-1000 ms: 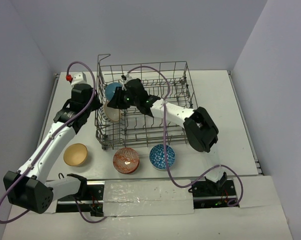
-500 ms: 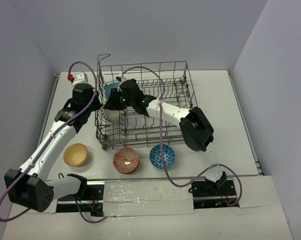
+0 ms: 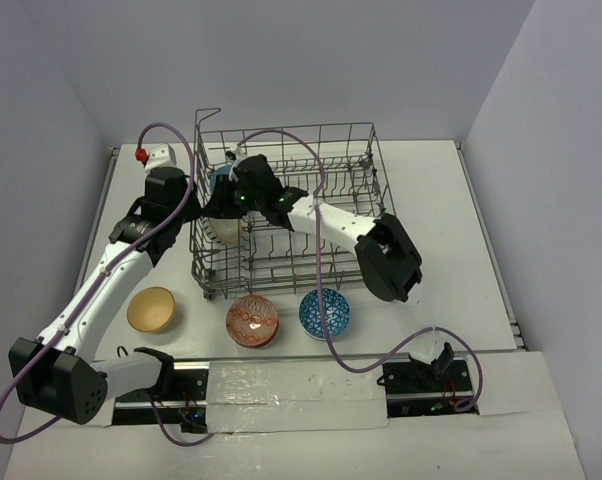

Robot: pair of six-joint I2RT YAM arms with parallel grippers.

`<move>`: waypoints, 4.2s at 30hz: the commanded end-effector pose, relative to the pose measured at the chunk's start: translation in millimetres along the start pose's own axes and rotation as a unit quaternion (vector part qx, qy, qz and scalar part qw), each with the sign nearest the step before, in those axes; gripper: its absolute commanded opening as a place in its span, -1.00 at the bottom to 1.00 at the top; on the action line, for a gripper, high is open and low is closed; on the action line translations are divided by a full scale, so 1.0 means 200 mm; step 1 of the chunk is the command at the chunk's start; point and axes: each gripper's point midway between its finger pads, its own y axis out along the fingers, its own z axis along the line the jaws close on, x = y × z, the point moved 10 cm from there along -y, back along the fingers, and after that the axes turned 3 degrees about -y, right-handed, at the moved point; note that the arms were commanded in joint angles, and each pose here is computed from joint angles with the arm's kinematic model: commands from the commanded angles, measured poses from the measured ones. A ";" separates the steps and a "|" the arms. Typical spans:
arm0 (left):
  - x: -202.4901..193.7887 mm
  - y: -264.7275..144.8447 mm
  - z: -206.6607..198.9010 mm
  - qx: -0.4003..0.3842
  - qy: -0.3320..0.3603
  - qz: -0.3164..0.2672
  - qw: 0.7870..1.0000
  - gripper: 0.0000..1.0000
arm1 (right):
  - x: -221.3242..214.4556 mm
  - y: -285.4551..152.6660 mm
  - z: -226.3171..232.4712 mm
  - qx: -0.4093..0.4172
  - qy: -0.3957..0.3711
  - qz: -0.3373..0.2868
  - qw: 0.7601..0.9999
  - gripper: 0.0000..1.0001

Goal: Load the bowls into the dish rack
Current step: Turn the bowl upside down over the dish rack.

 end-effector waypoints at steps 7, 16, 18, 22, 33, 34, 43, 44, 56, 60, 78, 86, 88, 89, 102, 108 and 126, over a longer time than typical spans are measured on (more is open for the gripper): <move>0.06 -0.03 -0.03 -0.010 -0.009 -0.020 1.000 -0.65 | 0.01 0.03 0.04 0.014 -0.015 0.003 1.000 -0.36; 0.06 -0.04 -0.03 -0.012 -0.009 -0.021 1.000 -0.65 | 0.01 0.03 0.04 0.015 -0.014 0.002 1.000 -0.69; 0.06 -0.04 -0.03 -0.011 -0.009 -0.020 1.000 -0.65 | 0.01 0.03 0.05 0.013 -0.017 0.001 1.000 -0.70; 0.06 -0.04 -0.03 -0.012 -0.009 -0.021 1.000 -0.65 | 0.03 0.00 0.06 0.008 -0.023 -0.006 1.000 -0.71; 0.06 -0.04 -0.03 -0.012 -0.008 -0.021 1.000 -0.65 | 0.05 -0.09 0.02 -0.012 -0.026 -0.020 0.999 -0.65; 0.06 -0.04 -0.03 -0.012 -0.008 -0.021 1.000 -0.64 | 0.04 -0.10 0.01 -0.016 -0.026 -0.018 0.999 -0.63; 0.06 -0.04 -0.03 -0.012 -0.008 -0.020 1.000 -0.64 | 0.07 -0.16 -0.02 -0.038 -0.032 -0.028 0.998 -0.51; 0.06 -0.04 -0.03 -0.013 -0.008 -0.020 1.000 -0.65 | 0.07 -0.16 -0.02 -0.040 -0.033 -0.029 0.998 -0.51; 0.06 -0.04 -0.03 -0.015 -0.008 -0.019 1.000 -0.65 | 0.10 -0.25 -0.06 -0.071 -0.044 -0.041 0.996 -0.46; 0.06 -0.04 -0.03 -0.016 -0.008 -0.018 1.000 -0.64 | 0.09 -0.27 -0.09 -0.083 -0.043 -0.038 0.995 -0.39; 0.05 -0.03 -0.03 -0.018 -0.008 -0.014 1.000 -0.65 | 0.05 -0.35 -0.19 -0.127 -0.050 -0.029 0.990 -0.32; 0.05 -0.02 -0.04 -0.020 -0.007 -0.011 1.000 -0.65 | 0.02 -0.38 -0.26 -0.141 -0.046 -0.022 0.989 -0.30; 0.05 -0.02 -0.04 -0.019 -0.007 -0.010 1.000 -0.66 | 0.02 -0.38 -0.26 -0.141 -0.047 -0.022 0.989 -0.30; 0.05 -0.02 -0.04 -0.019 -0.007 -0.010 1.000 -0.65 | 0.02 -0.38 -0.26 -0.141 -0.048 -0.023 0.989 -0.30; 0.05 -0.02 -0.04 -0.019 -0.005 -0.012 1.000 -0.65 | 0.08 -0.44 -0.20 -0.128 -0.065 -0.033 0.989 -0.28; 0.07 -0.05 -0.03 -0.023 -0.008 -0.031 0.999 -0.66 | 0.15 -0.57 -0.11 -0.110 -0.096 -0.052 0.988 -0.26; 0.17 -0.14 0.02 0.009 -0.013 -0.110 0.994 -0.53 | 0.13 -0.78 -0.04 -0.093 -0.161 -0.046 0.981 -0.18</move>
